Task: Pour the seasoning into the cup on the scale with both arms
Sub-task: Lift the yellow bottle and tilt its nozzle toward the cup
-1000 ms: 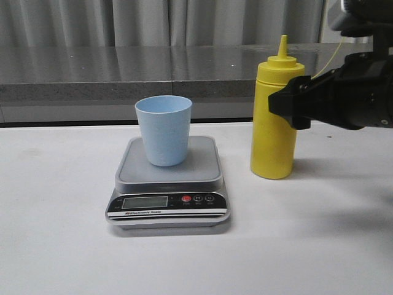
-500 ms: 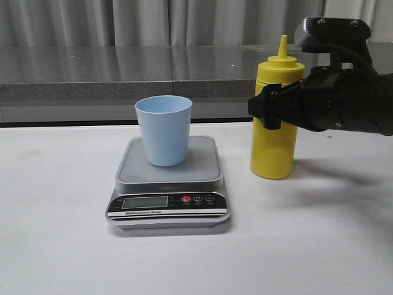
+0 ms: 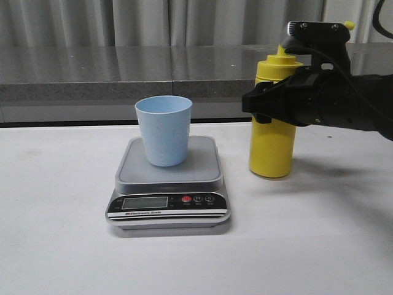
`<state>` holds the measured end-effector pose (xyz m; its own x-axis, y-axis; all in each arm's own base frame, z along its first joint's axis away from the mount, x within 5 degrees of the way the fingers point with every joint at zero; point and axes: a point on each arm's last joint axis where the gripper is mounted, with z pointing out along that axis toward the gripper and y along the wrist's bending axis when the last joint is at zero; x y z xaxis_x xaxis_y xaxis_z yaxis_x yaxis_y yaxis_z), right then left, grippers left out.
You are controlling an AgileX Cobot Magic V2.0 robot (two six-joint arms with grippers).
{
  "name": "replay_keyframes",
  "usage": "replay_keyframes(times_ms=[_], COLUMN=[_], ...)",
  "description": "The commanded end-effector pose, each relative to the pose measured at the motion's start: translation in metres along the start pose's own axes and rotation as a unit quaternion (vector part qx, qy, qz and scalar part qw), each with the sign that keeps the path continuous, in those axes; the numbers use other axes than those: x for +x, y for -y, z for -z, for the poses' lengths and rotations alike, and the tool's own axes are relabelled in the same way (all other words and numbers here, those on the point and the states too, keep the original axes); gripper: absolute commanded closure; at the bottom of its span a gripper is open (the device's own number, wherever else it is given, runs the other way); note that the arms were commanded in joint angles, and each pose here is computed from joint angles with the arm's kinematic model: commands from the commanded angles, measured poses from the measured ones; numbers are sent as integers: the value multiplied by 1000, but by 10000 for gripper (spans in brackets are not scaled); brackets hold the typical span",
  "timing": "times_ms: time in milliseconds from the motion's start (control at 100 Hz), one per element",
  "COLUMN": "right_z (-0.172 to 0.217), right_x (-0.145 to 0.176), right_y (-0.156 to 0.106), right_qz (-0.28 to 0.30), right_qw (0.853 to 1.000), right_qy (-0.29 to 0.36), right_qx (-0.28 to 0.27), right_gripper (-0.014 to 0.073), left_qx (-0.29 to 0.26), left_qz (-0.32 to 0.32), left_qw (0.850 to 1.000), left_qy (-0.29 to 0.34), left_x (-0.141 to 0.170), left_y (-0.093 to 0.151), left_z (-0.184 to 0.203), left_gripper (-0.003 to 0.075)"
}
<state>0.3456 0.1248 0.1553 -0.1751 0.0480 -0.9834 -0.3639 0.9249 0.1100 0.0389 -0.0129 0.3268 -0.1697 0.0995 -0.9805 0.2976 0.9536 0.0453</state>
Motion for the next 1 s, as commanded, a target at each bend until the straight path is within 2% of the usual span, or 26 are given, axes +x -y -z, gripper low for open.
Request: replay_keyframes(times_ms=[0,130,330,510,730,860,930,990], right_z=[0,0,1,-2,-9,-15,-18,-21], right_x=[-29,-29,-38,-63,-87,-96,-101,-105], right_y=[-3,-4,-4,-7,-17,-20,-23,-26], right_qz=[1,2,20,118,271,320,358,402], right_qw=[997,997,997,992,962,946,931,912], right_qy=[71,73,79,47,18,0,-18,-39], right_qx=[-9,-9,-7,-1,-38,-55,-66,-75], right_gripper=[424,522,529,529,529,529,529,529], left_qx=[-3,-3,-3,-3,-3,-3,-3,-3], left_qz=[6,6,6,6,6,6,6,6], left_qw=[999,999,999,999,999,999,999,999], left_qy=[44,44,44,44,44,44,44,44], left_x=[-14,-14,-14,-14,-14,-14,-14,-14], left_y=[-1,-1,-1,-1,-1,-1,-1,-1], left_z=[2,2,2,2,2,2,2,2], left_gripper=[710,710,710,710,710,710,710,710])
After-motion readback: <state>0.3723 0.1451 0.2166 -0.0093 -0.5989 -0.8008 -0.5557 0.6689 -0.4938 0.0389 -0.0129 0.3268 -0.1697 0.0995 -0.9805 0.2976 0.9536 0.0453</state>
